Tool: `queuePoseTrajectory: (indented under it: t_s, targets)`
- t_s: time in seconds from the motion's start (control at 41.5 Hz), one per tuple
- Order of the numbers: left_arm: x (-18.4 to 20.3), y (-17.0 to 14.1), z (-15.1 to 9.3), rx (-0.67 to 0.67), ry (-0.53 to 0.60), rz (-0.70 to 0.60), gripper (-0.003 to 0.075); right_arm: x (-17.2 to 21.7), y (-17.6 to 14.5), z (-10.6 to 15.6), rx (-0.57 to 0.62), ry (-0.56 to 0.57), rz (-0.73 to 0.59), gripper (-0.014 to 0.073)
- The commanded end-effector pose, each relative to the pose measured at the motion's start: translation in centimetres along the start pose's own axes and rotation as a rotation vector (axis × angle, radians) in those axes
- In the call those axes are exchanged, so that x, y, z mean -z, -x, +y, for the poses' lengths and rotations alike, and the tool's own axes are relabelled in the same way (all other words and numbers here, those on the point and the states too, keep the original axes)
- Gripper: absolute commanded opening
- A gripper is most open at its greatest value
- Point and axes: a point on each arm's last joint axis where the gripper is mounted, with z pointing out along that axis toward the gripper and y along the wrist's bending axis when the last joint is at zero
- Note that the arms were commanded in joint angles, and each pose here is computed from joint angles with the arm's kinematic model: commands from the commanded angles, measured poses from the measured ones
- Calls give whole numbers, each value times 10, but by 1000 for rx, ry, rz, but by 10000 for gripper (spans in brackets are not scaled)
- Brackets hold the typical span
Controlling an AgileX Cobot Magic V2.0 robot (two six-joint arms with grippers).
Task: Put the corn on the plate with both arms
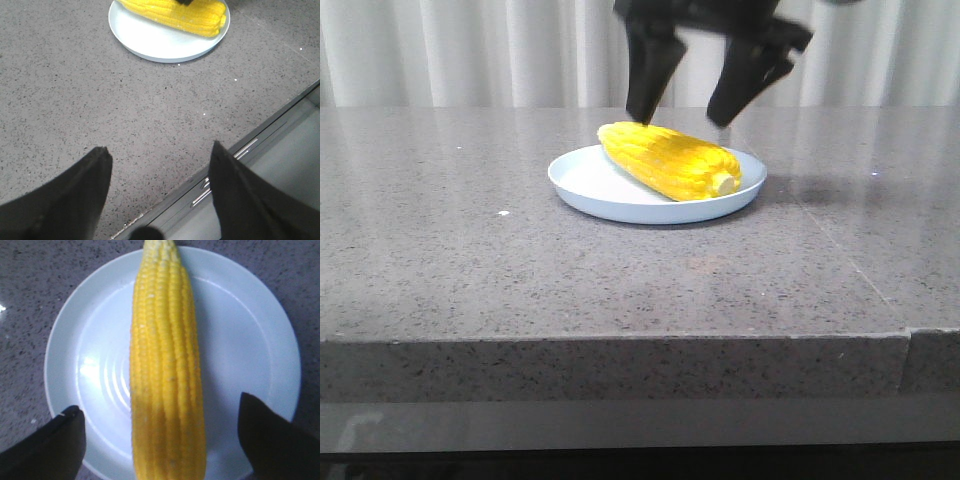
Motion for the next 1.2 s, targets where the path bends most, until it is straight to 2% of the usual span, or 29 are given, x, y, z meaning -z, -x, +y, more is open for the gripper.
queuePoseTrajectory:
  t_s: [0.0, 0.241, 0.482, 0.963, 1.18]
  targets:
    - [6, 13, -2, 7, -14, -98, 421, 66, 1, 11, 53, -6, -113, 646]
    - [6, 13, -2, 7, -14, -98, 421, 137, -40, 20, 87, -28, -210, 646]
    - [6, 13, -2, 7, -14, -99, 421, 180, -99, 21, 114, -74, -256, 646]
    - [6, 13, -2, 7, -15, -105, 421, 226, -218, 24, 101, -70, -438, 646]
    - [6, 13, -2, 7, -15, -105, 418, 237, -244, 24, 115, -82, -521, 627]
